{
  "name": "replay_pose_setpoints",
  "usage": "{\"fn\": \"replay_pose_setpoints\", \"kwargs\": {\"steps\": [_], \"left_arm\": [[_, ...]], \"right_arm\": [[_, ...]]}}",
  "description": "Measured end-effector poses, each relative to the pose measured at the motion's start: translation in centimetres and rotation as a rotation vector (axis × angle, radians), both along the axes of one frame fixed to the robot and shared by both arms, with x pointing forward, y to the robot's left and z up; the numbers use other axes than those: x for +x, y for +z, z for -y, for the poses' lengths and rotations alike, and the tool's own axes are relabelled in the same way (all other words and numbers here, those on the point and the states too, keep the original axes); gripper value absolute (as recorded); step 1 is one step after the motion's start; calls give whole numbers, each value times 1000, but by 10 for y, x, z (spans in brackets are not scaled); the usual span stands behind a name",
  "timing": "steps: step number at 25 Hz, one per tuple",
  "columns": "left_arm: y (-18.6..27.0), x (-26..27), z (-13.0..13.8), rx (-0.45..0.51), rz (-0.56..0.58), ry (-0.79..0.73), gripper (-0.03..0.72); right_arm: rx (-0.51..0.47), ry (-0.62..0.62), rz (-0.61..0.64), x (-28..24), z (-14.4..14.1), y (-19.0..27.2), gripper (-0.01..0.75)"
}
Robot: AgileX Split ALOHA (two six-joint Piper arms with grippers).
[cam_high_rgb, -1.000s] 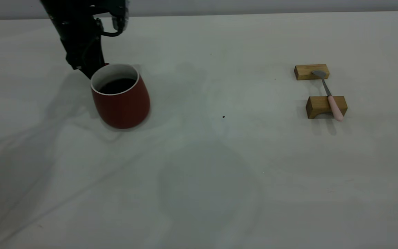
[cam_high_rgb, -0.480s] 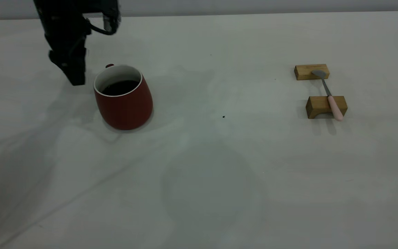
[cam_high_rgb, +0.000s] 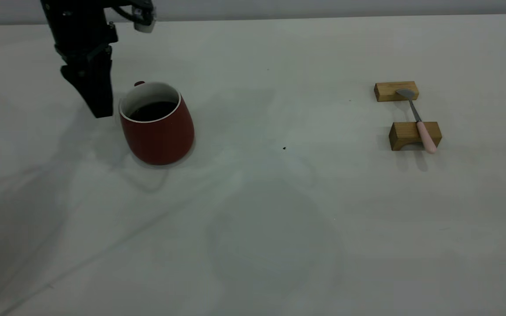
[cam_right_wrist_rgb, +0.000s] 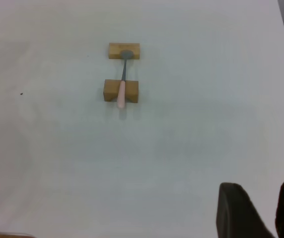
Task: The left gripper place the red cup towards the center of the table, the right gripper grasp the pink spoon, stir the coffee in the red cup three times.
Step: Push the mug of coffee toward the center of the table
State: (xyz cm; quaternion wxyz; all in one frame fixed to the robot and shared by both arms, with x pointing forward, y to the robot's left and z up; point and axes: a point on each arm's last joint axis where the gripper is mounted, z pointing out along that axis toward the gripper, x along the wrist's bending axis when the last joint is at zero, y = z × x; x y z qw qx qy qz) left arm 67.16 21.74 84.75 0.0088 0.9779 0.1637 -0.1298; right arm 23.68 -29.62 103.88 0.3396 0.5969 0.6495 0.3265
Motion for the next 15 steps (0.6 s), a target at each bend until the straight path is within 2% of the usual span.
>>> {"fn": "replay_pose_setpoints", "kwargs": {"steps": [8, 15], "left_arm": [[-14, -2, 2, 3, -33, 17, 426], [-24, -4, 16, 19, -25, -20, 426]], "right_arm": [[0, 0, 0, 0, 0, 0, 238], [0, 0, 0, 0, 0, 0, 238]]}}
